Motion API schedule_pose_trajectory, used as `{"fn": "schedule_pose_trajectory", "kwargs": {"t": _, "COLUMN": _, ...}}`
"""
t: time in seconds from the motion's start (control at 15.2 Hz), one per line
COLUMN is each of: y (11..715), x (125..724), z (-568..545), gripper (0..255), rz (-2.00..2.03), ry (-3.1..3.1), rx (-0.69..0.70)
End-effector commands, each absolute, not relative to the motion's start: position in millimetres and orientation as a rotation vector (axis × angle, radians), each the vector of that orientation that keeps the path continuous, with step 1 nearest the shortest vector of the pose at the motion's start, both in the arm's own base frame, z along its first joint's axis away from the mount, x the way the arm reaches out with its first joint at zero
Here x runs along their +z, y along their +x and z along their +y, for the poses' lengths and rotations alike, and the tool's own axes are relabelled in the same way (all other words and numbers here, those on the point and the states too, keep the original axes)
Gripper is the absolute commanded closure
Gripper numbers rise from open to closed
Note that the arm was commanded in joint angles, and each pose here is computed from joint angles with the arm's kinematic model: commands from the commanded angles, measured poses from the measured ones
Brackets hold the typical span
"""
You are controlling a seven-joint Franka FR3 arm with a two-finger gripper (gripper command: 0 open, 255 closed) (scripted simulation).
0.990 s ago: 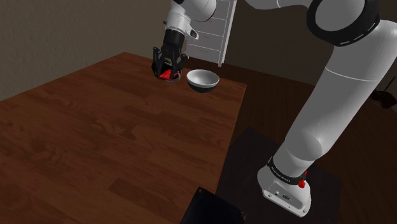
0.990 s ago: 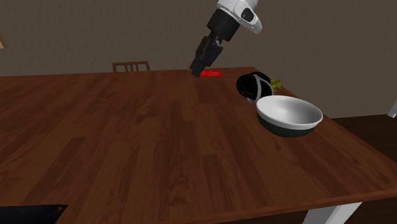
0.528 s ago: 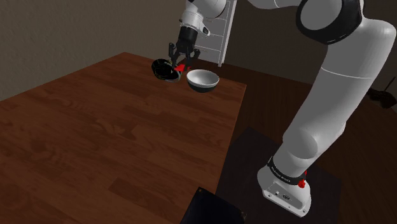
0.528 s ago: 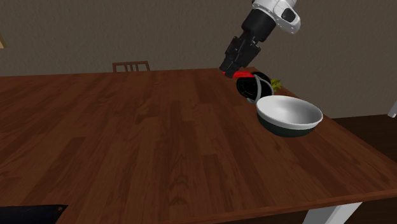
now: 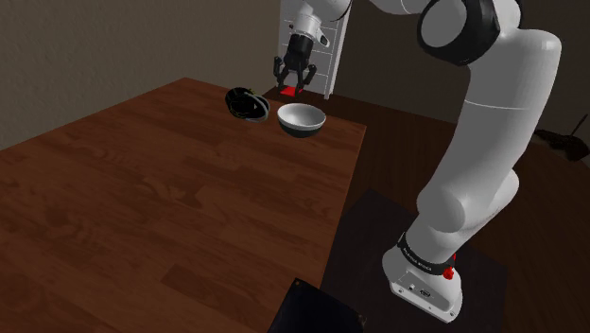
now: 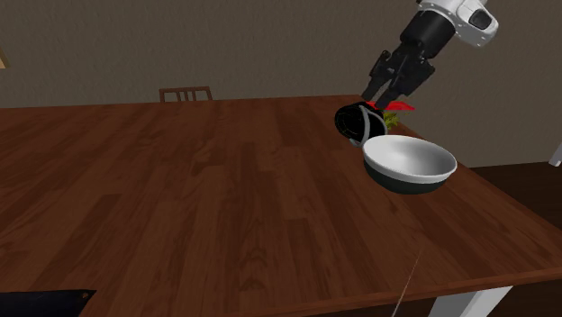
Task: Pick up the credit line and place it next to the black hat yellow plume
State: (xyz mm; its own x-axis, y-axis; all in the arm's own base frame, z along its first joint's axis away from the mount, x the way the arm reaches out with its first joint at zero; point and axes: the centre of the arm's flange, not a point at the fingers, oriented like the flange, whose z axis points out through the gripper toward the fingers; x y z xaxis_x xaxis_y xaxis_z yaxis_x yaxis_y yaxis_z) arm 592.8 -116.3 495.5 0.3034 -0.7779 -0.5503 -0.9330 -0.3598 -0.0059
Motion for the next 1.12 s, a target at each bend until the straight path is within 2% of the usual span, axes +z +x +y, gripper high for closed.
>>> {"fn": "schedule_pose_trajectory", "kwargs": {"t": 0.0, "y": 597, "x": 493, "z": -142, "gripper": 255, "rz": 1.541, "ry": -2.253, "rx": 0.671}}
{"fn": "schedule_pose_trajectory", "kwargs": {"t": 0.79, "y": 617, "x": 494, "z": -299, "gripper": 255, "rz": 1.541, "ry": -2.253, "rx": 0.671}}
{"fn": "schedule_pose_trajectory", "kwargs": {"t": 1.06, "y": 618, "x": 478, "z": -309, "gripper": 255, "rz": 1.541, "ry": -2.253, "rx": 0.671}}
